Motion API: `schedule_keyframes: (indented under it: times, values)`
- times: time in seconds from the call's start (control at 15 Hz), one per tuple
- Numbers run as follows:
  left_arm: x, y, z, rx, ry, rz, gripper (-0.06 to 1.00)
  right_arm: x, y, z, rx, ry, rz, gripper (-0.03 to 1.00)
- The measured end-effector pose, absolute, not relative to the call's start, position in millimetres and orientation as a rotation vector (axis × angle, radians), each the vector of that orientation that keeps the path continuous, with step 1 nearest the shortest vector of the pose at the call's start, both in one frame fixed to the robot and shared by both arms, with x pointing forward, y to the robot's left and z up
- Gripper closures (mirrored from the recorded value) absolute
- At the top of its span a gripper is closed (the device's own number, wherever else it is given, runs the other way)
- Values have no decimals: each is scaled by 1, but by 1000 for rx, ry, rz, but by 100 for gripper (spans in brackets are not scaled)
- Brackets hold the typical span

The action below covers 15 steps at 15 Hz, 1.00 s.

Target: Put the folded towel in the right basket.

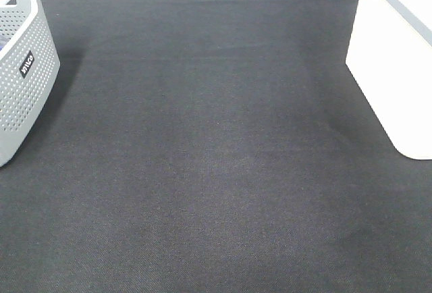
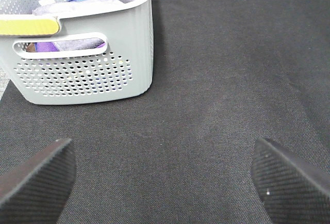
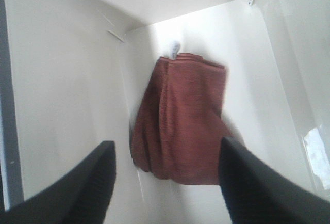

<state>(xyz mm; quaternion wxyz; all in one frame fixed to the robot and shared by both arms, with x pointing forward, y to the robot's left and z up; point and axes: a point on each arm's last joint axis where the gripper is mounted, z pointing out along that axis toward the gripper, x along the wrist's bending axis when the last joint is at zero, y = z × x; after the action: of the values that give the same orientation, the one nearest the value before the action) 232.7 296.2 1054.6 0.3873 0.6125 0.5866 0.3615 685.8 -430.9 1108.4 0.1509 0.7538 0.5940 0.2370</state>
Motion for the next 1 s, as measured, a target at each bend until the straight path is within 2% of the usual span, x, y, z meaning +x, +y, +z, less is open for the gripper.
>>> schedule_keyframes:
  times: [0.2, 0.53, 0.6, 0.8, 1.0]
  values:
    - [233, 296, 1055, 1559, 1493, 920, 7, 685, -421, 1116, 2161, 1697, 707, 36]
    - [233, 296, 1055, 1559, 1493, 920, 7, 686, -342, 1141, 2006, 1844, 770, 31]
    - [233, 296, 1055, 1559, 1493, 920, 7, 686, -342, 1141, 2006, 1844, 770, 31]
    - [233, 296, 1055, 1559, 1493, 920, 7, 684, -303, 1147, 1928, 1910, 738, 30]
    - [233, 296, 1055, 1559, 1493, 920, 7, 668, -286, 1164, 1874, 1908, 717, 30]
